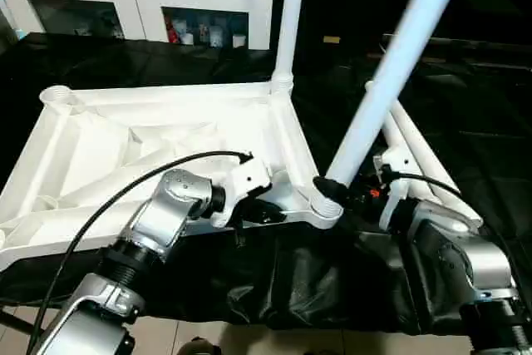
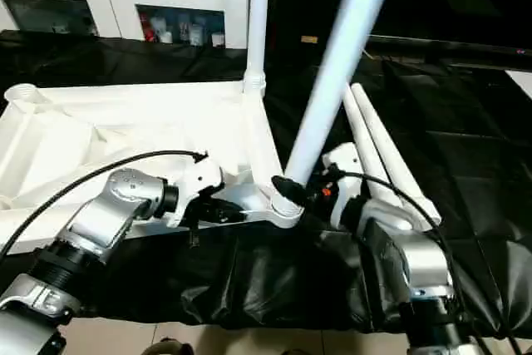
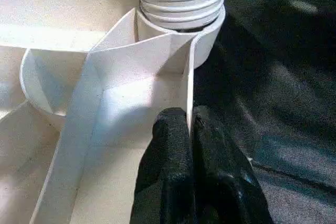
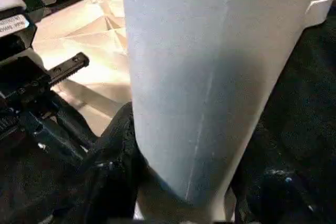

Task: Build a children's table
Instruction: Insert table leg to table base

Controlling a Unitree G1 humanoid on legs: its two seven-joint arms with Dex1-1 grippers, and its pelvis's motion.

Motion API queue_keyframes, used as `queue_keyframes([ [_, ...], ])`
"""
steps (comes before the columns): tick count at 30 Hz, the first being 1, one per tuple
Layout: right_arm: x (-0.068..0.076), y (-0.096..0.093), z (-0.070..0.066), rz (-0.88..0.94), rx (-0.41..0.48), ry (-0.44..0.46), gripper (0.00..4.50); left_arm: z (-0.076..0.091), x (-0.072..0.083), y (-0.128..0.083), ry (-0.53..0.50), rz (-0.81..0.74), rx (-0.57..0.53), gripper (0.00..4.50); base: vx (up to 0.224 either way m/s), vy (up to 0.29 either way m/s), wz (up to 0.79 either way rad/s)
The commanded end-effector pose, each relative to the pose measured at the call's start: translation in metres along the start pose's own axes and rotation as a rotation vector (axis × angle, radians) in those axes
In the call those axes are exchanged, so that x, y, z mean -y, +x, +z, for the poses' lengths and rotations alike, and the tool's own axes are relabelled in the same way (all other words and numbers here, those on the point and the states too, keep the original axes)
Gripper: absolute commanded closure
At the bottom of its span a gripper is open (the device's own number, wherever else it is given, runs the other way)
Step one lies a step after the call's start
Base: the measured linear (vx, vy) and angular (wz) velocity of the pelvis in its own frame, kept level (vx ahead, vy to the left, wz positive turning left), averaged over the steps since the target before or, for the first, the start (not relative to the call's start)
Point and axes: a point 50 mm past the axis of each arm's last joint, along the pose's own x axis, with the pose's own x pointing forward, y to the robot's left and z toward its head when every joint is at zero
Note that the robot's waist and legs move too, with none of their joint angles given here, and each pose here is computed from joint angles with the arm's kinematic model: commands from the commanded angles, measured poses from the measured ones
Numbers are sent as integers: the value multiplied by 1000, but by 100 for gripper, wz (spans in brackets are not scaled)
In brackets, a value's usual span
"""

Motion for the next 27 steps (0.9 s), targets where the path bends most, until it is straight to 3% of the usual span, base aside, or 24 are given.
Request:
queue_keyframes([
  [1,6,-10,-16,-51,-46,37,259,12,-4,-3,7,28,65,450,0,0,0],
  [10,1,-13,-24,-55,-54,-23,259,13,-8,-3,-5,61,70,450,0,0,0],
  [19,-2,-16,-29,-75,-8,19,259,14,-10,-3,-14,72,78,450,0,0,0],
  [27,-7,-14,-31,-26,-109,-57,259,14,-10,-3,1,55,74,450,0,0,0],
])
